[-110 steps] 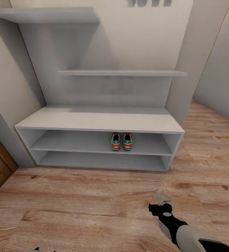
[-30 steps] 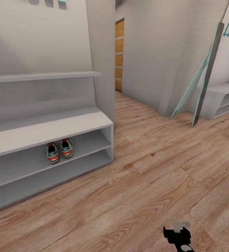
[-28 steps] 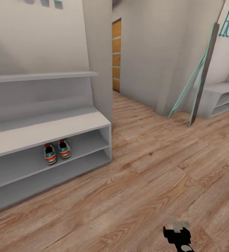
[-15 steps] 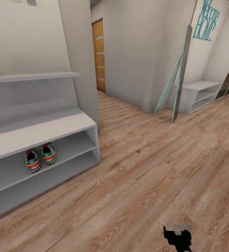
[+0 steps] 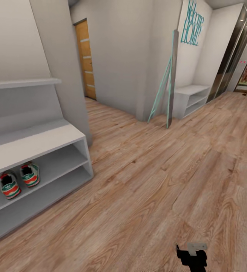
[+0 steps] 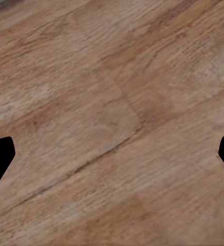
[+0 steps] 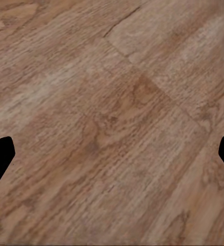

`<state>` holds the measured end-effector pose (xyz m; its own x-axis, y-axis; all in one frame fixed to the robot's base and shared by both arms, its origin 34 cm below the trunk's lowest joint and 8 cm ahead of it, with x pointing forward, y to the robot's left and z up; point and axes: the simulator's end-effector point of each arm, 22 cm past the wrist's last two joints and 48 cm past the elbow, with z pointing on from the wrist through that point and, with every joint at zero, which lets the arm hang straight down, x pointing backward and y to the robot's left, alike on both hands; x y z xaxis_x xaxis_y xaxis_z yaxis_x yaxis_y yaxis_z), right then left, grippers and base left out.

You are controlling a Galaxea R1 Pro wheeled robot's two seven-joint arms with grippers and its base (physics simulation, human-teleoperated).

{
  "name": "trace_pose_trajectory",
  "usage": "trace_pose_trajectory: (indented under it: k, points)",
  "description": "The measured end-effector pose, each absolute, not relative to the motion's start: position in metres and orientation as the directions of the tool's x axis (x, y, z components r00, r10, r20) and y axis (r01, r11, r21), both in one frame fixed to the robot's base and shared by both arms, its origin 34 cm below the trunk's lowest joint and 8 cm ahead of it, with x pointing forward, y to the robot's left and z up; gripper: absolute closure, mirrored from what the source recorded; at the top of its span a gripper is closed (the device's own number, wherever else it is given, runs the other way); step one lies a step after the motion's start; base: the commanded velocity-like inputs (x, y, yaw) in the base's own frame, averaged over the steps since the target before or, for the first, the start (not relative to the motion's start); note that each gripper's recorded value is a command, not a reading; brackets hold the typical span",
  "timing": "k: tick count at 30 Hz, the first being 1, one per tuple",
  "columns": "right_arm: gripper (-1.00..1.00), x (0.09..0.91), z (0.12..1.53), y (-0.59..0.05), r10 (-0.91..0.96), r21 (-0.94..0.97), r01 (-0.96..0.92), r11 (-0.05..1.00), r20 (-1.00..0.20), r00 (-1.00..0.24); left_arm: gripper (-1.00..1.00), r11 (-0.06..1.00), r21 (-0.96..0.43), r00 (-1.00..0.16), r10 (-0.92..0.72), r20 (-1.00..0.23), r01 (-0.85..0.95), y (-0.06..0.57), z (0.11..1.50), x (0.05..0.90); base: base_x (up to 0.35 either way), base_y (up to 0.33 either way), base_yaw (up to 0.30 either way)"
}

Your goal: Pick up the two gym shoes and the two sandals from the corridor floor and place them onto the hallstand (shoe rack) in the corridor, making sure they are on the rack and not on the floor. Arrange them so the two gym shoes are next to each other and the two sandals are next to each other.

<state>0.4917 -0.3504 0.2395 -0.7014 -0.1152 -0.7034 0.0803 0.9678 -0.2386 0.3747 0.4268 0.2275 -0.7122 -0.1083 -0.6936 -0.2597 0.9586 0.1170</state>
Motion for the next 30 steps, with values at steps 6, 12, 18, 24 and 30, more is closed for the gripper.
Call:
trace_pose_trajectory:
  k: [6, 12, 18, 24, 30]
  points:
    - [-1.0, 0.492, 0.24, -0.351, -0.114, -0.238, 0.083, 0.968, -0.705, -0.7, -1.0, 0.959, 0.116, -0.712, -0.108, -0.694, -0.258, 0.426, 0.227, 0.375, 0.0, 0.0, -0.3]
    - [-1.0, 0.492, 0.24, -0.351, -0.113, -0.238, 0.083, 0.968, -0.705, -0.7, -1.0, 0.96, 0.114, -0.713, -0.108, -0.693, -0.256, 0.424, 0.227, 0.375, 0.0, 0.0, -0.3]
    - [-1.0, 0.492, 0.239, -0.35, -0.113, -0.237, 0.082, 0.968, -0.704, -0.701, -1.0, 0.962, 0.109, -0.714, -0.107, -0.692, -0.251, 0.42, 0.226, 0.375, 0.0, 0.0, -0.3]
    - [-1.0, 0.491, 0.239, -0.35, -0.113, -0.237, 0.082, 0.968, -0.704, -0.701, -1.0, 0.965, 0.102, -0.715, -0.106, -0.691, -0.242, 0.413, 0.225, 0.376, 0.0, 0.0, -0.3]
    - [-1.0, 0.491, 0.239, -0.349, -0.113, -0.237, 0.081, 0.968, -0.704, -0.701, -1.0, 0.966, 0.099, -0.716, -0.106, -0.69, -0.238, 0.41, 0.224, 0.376, 0.139, 0.0, -0.3]
